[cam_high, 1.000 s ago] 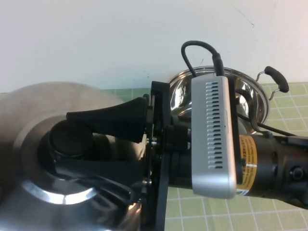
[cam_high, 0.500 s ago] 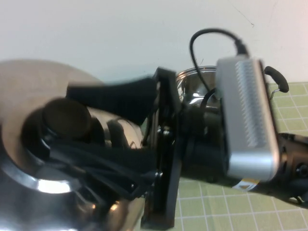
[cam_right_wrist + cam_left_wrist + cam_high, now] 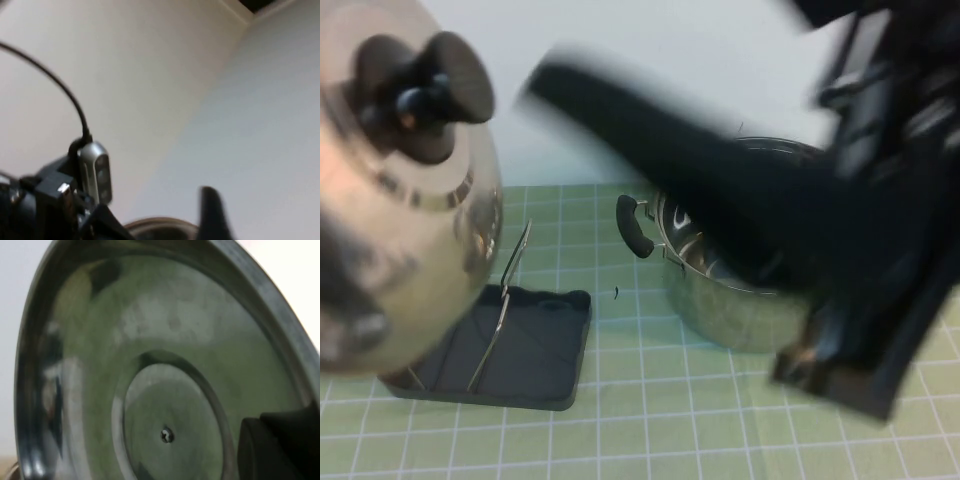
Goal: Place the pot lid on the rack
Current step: Place the pot lid on the pot rack
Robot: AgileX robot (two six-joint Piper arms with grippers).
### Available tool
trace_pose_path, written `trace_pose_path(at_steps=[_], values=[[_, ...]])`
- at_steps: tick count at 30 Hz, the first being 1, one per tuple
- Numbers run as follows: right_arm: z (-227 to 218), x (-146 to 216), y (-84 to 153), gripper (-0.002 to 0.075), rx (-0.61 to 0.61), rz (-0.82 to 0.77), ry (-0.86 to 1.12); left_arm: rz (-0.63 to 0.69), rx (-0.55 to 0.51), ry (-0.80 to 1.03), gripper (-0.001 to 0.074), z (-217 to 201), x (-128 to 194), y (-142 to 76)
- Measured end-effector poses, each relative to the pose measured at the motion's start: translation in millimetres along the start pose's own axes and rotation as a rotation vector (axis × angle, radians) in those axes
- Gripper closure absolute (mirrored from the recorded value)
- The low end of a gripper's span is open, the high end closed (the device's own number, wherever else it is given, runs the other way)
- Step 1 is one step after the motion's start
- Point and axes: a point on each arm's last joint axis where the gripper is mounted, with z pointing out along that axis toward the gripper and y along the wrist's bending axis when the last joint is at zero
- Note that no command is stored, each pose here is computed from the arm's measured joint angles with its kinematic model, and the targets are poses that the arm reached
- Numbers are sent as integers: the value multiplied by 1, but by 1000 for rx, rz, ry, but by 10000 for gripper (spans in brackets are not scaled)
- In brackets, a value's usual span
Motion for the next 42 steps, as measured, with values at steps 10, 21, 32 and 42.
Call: trace_pose_path(at_steps=[10,21,32,42], values=[[-62,-52,-31,707,250,-213,631,95,-95,307,641,101,-22,75],[-123,-87,-35,726,424,-150,944,206,-91,397,641,110,-33,113],[-128,-85,-34,727,440,-111,991,143,-96,451,641,95,-40,135],[-130,-69,-26,727,407,-96,1010,80,-274,451,641,83,0,177]])
